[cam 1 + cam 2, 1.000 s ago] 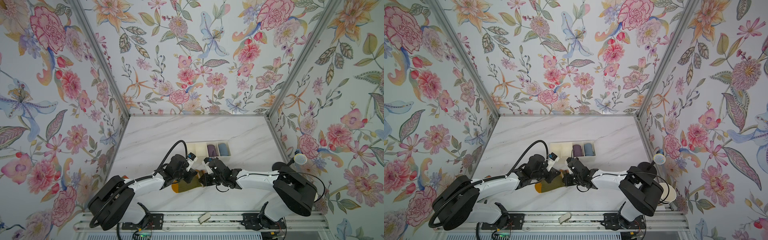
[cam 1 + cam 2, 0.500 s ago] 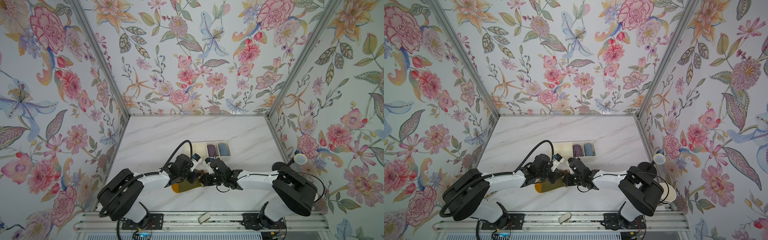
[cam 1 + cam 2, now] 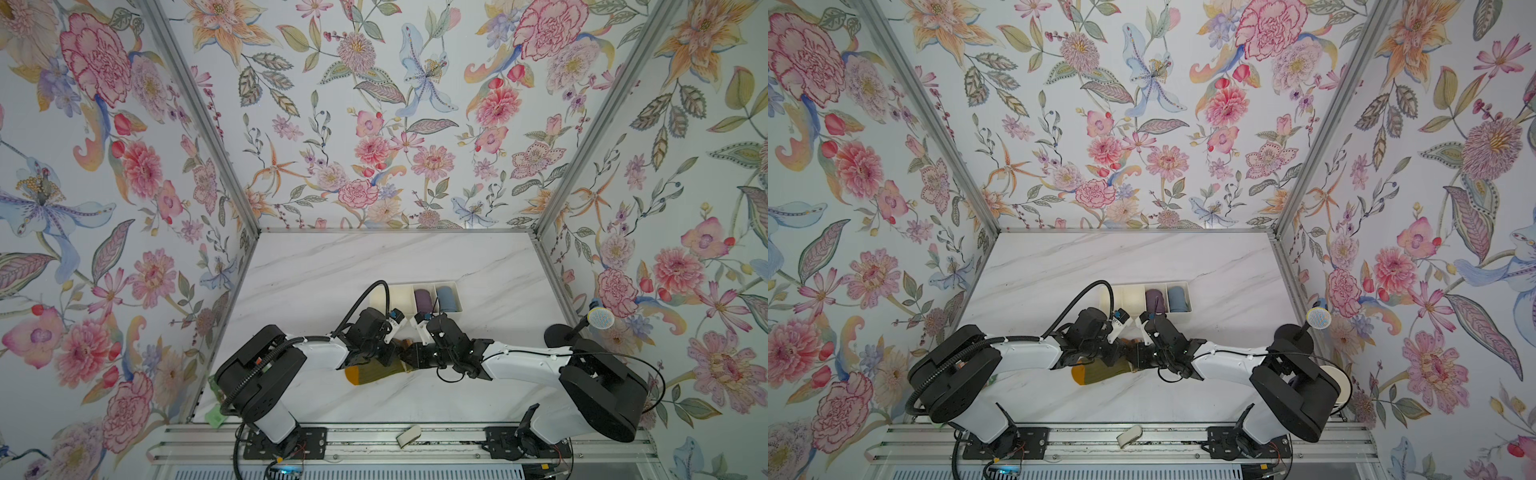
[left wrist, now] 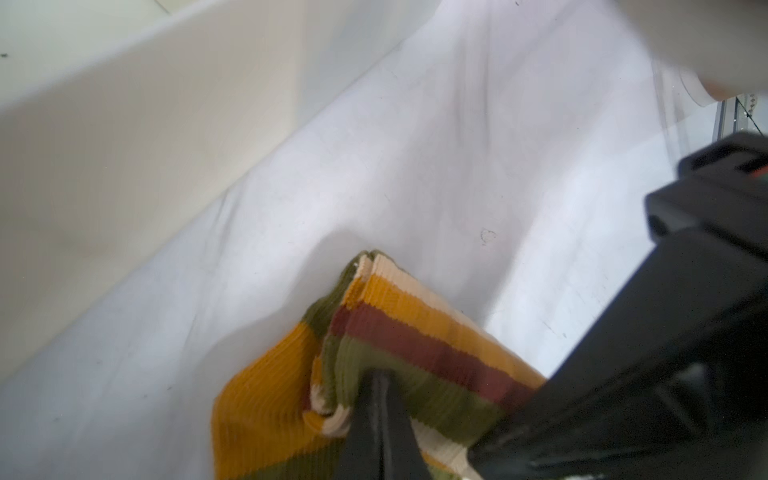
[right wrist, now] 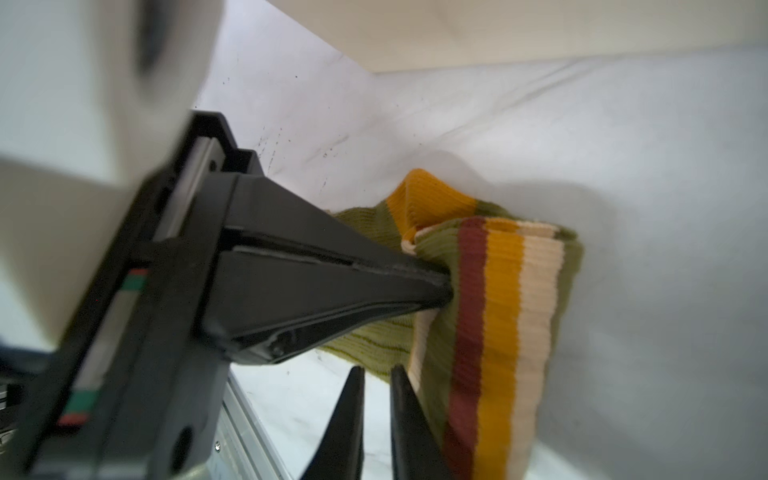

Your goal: Roll the socks

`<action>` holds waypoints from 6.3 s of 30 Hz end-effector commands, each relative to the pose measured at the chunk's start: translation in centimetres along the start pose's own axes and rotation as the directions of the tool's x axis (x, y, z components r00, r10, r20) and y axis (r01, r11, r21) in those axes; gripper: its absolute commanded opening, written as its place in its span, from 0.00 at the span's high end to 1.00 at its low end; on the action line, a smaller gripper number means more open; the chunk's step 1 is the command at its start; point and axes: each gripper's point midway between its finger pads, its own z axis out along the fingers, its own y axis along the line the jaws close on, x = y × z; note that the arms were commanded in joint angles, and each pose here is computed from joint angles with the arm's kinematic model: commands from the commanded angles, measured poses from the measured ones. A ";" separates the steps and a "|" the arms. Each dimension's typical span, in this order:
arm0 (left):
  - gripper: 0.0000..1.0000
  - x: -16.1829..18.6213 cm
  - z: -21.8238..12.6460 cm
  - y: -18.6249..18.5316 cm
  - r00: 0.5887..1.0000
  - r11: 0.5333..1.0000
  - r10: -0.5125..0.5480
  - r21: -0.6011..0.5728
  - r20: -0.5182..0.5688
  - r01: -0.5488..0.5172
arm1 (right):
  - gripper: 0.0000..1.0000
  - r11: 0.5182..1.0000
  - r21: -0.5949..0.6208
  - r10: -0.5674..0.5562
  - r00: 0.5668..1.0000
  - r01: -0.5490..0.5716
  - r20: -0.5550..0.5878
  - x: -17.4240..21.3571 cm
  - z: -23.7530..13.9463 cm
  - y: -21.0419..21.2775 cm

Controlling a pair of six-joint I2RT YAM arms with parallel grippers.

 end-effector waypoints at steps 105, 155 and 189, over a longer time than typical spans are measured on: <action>1.00 6.7 -1.7 2.8 0.984 0.983 -0.141 -0.132 -0.107 0.127 | 0.83 0.954 0.289 0.053 0.993 -0.083 0.110 -1.5 -3.3 -7.1; 1.00 -3.9 0.2 -1.7 0.990 0.986 -0.097 0.143 0.099 0.083 | 0.81 0.737 0.653 -0.177 0.982 0.176 -0.066 -1.2 -2.5 -6.4; 1.00 -2.6 4.1 -0.5 0.995 0.994 -0.096 0.063 0.029 0.094 | 0.66 0.816 0.548 -0.187 0.981 0.185 -0.053 -1.0 -1.9 -5.6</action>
